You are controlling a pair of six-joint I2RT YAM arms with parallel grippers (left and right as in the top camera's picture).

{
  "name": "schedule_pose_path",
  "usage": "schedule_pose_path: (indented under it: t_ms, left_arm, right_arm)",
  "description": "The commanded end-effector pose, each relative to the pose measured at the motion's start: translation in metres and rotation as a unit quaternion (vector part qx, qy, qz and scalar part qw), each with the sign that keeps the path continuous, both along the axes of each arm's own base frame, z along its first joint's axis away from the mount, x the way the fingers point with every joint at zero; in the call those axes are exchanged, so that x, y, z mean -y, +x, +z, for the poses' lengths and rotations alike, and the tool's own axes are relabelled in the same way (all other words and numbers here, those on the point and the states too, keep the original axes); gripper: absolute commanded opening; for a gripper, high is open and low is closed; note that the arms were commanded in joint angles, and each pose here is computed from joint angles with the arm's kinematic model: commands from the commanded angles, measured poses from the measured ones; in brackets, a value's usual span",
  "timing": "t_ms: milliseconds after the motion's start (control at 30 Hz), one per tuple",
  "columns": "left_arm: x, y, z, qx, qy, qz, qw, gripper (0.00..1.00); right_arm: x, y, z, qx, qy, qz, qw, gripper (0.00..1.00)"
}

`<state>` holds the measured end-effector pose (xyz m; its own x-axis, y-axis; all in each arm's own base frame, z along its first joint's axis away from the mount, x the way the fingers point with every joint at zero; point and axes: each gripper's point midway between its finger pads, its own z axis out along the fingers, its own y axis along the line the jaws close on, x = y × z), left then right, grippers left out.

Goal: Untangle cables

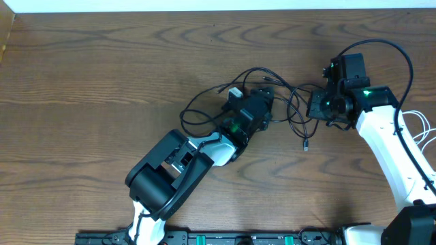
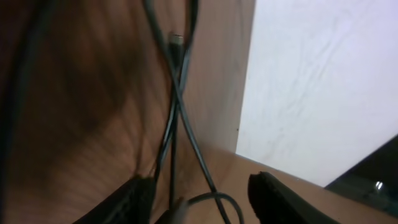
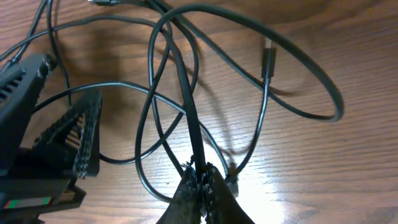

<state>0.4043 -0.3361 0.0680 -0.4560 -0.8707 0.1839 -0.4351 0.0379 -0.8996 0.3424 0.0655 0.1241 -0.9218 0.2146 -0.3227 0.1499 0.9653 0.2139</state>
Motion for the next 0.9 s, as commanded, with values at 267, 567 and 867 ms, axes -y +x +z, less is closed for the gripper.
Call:
schedule_pose_path:
  t_ms: [267,567,867]
  left_arm:
    - [-0.001,0.007,0.004,0.017,0.013,0.006,1.0,0.1]
    - [-0.001,0.009,0.006,0.032,0.032,-0.022,0.999,0.07]
    - [-0.011,0.032,0.082,0.156,-0.016,-0.115,0.981,0.08]
  right_arm:
    - [-0.008,-0.004,-0.004,-0.009,0.011,0.014,1.0,0.01]
    - [-0.007,-0.007,-0.005,-0.015,0.01,0.014,1.0,0.01]
    - [-0.002,-0.006,-0.006,-0.013,-0.006,0.008,1.0,0.01]
